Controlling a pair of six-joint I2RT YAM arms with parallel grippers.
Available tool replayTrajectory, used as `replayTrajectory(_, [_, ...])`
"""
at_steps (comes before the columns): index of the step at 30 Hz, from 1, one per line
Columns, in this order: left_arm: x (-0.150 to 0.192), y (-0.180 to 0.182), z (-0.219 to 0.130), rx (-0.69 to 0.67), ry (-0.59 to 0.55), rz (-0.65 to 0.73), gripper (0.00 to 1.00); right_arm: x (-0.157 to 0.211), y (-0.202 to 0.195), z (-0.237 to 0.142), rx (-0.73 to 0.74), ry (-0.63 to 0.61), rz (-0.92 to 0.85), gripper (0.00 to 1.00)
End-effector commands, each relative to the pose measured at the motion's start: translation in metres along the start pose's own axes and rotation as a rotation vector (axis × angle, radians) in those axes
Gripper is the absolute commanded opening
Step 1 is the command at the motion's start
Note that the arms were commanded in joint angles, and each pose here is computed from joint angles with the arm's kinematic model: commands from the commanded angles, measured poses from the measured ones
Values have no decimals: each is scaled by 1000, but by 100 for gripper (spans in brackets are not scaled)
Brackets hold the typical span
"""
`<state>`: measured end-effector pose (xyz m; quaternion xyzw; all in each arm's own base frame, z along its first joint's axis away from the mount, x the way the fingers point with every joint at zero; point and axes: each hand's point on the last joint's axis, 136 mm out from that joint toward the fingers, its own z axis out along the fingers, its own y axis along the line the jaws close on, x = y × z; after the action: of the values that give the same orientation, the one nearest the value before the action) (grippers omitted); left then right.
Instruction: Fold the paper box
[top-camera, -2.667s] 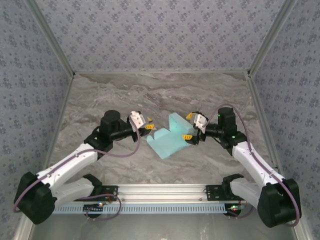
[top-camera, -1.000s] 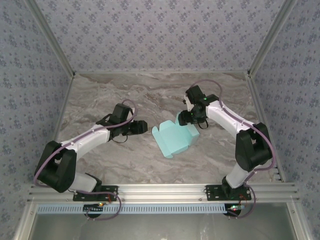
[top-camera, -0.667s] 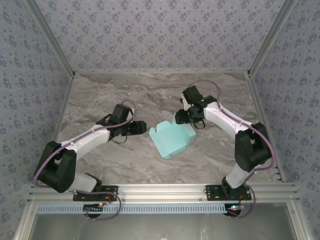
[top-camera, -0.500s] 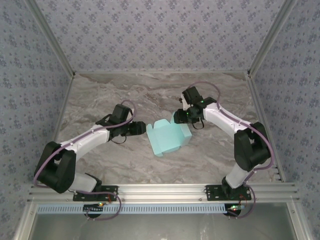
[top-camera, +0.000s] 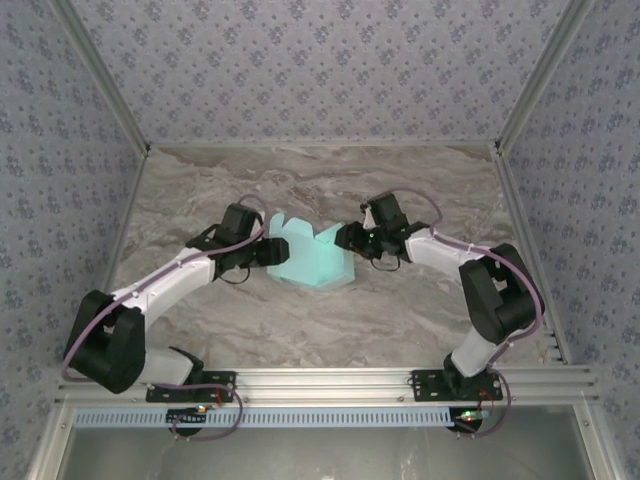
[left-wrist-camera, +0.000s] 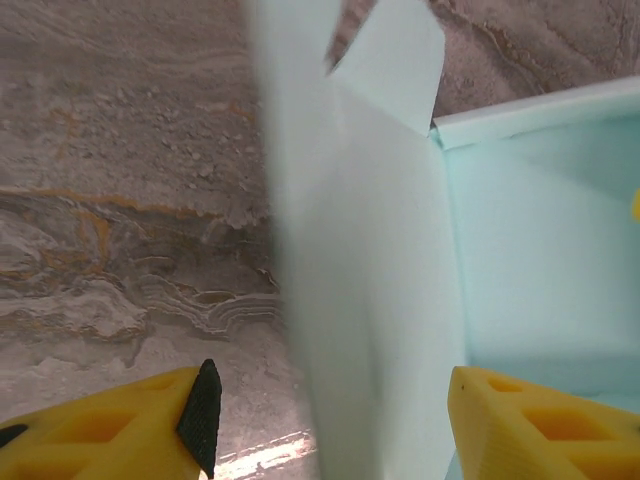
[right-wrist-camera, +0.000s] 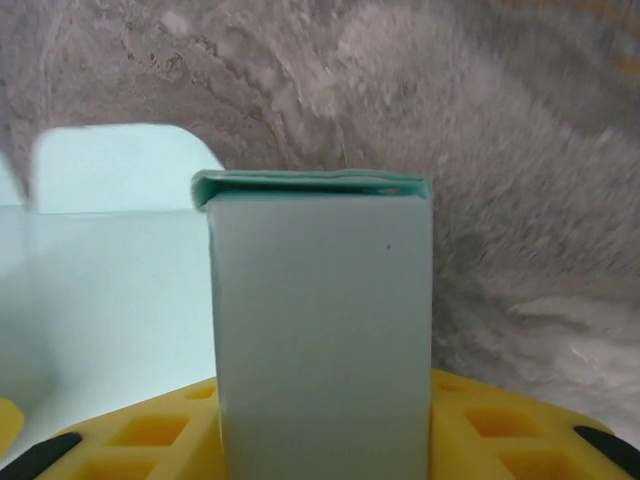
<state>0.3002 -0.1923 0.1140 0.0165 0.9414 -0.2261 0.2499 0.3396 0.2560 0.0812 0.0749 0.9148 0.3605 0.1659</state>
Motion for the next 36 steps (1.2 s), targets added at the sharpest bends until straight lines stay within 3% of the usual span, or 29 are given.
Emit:
replayTrajectory(1, [-16,1,-22,-26,-56,5,63,-7,1,18,-106,-52,209,48])
replayTrajectory(4, [-20,3,-36,-34,-92,-13,64,-3,-13,28,-121,-69,300,53])
replayTrajectory(6, [-24,1,-47,-32,-123,-11,65,1,-21,29,-100,-66,323,62])
replayTrajectory(11, [-36,-10,-78,14,-222,4,68,6,-37,10,-13,-95,269,72])
replayTrajectory(16, [-35,-17,-87,67,-256,10,70,-7,-52,-33,150,-165,60,76])
replayTrajectory(19, [-31,-21,-83,98,-251,10,70,-22,-42,-50,201,-174,-181,76])
replayTrajectory(26, [-31,-12,-81,72,-286,-2,71,-36,-13,-35,276,71,-738,59])
replayTrajectory(32, [-22,2,-72,40,-283,-49,71,-44,2,-8,90,94,-909,56])
replayTrajectory(36, [-18,10,-72,16,-290,-58,71,-36,2,6,56,71,-1119,40])
